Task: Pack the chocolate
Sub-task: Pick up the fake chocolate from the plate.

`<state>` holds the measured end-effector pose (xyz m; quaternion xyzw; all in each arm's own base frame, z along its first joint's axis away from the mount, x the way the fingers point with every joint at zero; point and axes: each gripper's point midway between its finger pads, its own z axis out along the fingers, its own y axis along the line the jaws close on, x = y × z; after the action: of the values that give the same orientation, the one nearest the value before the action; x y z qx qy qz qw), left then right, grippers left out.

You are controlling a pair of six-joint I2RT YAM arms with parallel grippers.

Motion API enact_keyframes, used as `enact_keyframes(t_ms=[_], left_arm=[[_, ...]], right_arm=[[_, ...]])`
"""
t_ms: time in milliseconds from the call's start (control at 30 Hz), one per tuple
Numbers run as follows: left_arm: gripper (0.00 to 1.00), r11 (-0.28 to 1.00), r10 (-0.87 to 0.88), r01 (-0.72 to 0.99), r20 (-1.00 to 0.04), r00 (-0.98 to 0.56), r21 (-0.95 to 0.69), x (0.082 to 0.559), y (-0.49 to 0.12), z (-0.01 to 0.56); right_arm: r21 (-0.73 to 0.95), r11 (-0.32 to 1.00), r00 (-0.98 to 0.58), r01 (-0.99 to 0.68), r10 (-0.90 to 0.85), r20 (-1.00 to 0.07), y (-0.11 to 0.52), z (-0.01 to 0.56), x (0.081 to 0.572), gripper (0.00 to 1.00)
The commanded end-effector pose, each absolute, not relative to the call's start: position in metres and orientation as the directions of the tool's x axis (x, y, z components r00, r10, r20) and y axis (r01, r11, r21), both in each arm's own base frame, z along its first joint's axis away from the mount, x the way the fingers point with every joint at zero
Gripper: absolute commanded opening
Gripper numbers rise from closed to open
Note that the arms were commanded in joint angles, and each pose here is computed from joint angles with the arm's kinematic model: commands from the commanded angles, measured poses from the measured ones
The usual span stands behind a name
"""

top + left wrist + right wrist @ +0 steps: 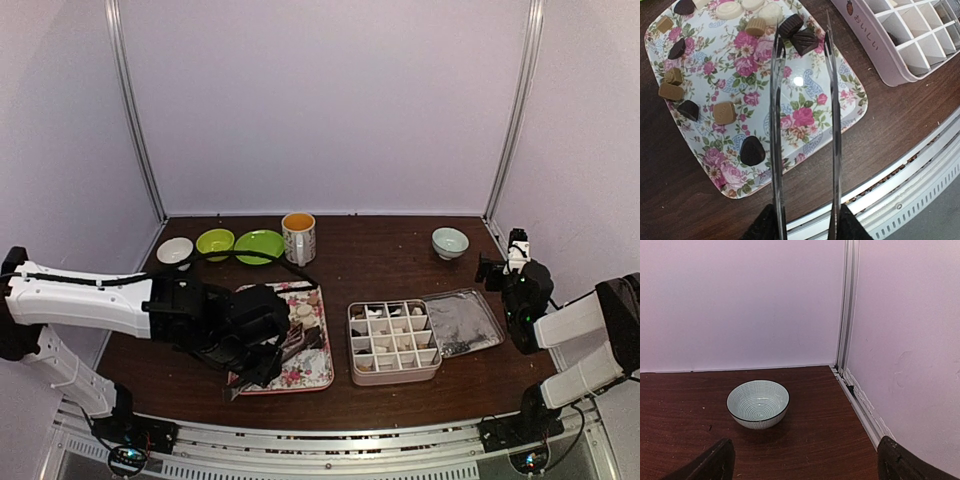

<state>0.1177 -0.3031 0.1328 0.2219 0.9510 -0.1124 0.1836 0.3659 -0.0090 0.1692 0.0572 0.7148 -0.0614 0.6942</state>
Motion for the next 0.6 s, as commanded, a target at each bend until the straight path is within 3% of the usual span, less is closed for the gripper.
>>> enact_keyframes(t_ms=[0, 567], left_arm=[[0.40, 0.890, 0.346, 0.429, -0.382, -0.857, -0.155, 0.122, -0.314, 0.120], [0.43, 0.893, 0.387, 0.441, -0.357, -0.850, -0.083, 0.131, -0.334, 0.106]], right_arm=[[-0.005, 0.985, -0.019, 0.173, -0.002, -1.000, -0.011, 0.174, 0.368, 1.00], [-0.005, 0.985, -0.019, 0.174, -0.002, -1.000, -0.011, 0.174, 0.369, 1.00]])
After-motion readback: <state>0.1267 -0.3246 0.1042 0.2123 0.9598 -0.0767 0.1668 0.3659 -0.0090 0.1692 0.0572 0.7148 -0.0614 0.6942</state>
